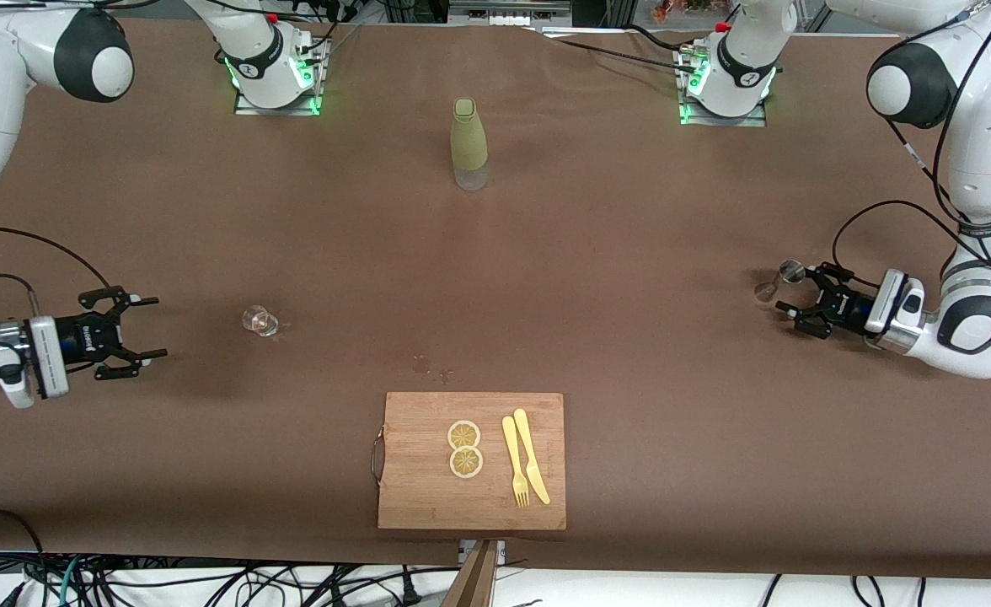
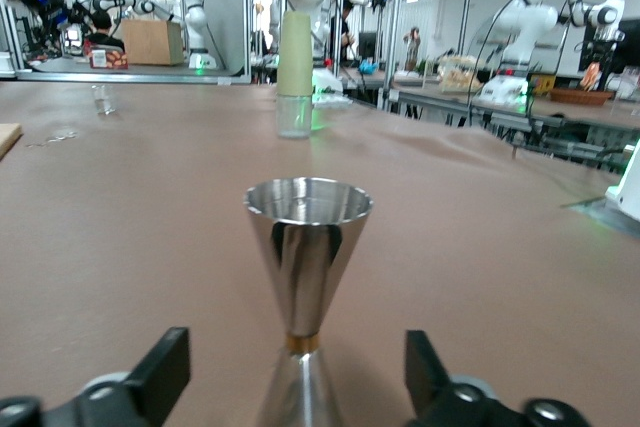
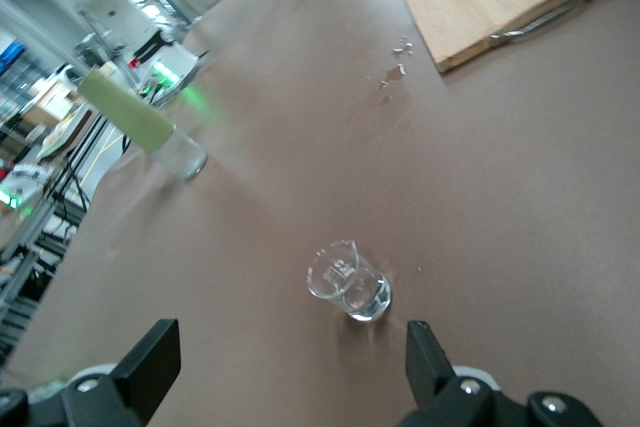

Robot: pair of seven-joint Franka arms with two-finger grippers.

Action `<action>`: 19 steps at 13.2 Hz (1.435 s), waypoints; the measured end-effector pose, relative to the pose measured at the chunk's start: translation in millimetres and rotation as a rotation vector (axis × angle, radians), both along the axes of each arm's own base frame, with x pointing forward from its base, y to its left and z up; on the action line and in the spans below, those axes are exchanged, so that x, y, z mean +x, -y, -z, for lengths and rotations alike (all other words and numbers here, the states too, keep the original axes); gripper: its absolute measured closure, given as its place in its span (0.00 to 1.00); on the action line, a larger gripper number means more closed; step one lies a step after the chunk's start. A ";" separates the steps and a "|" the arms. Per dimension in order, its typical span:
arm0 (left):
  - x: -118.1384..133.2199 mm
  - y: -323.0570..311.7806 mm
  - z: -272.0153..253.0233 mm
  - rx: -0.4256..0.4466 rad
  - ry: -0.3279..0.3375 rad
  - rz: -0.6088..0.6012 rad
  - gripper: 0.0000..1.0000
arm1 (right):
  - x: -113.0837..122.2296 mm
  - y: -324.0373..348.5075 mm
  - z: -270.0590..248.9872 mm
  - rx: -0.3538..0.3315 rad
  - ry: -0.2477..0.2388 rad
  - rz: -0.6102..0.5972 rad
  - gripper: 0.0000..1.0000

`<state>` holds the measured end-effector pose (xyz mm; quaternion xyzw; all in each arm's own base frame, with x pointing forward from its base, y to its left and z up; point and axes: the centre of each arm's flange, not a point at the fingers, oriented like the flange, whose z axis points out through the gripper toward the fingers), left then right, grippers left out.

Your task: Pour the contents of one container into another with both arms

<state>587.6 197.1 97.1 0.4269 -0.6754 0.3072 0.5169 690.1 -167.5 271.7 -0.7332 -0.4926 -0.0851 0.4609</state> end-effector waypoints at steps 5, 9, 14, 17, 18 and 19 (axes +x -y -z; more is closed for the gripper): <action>41.8 -47.5 -118.2 0.289 0.163 -0.022 0.00 | -12.2 -31.9 -157.5 -0.390 -0.250 0.200 0.00; 52.3 -60.0 -236.0 0.532 0.168 -0.127 0.00 | -42.8 -71.7 -267.7 -0.679 -0.400 0.457 0.00; 57.1 9.9 -402.4 0.914 0.122 -0.335 0.00 | -80.7 -159.0 -339.2 -1.022 -0.578 0.826 0.00; 28.6 54.8 -471.9 1.092 -0.031 -0.579 0.00 | -81.7 -159.9 -324.2 -1.104 -0.611 0.862 0.00; 18.6 68.8 -488.9 1.144 -0.072 -0.661 0.00 | -80.1 -158.0 -317.1 -1.107 -0.606 0.855 0.00; 10.2 84.8 -503.2 1.189 -0.104 -0.731 0.00 | -77.2 -155.2 -309.8 -1.102 -0.575 0.855 0.00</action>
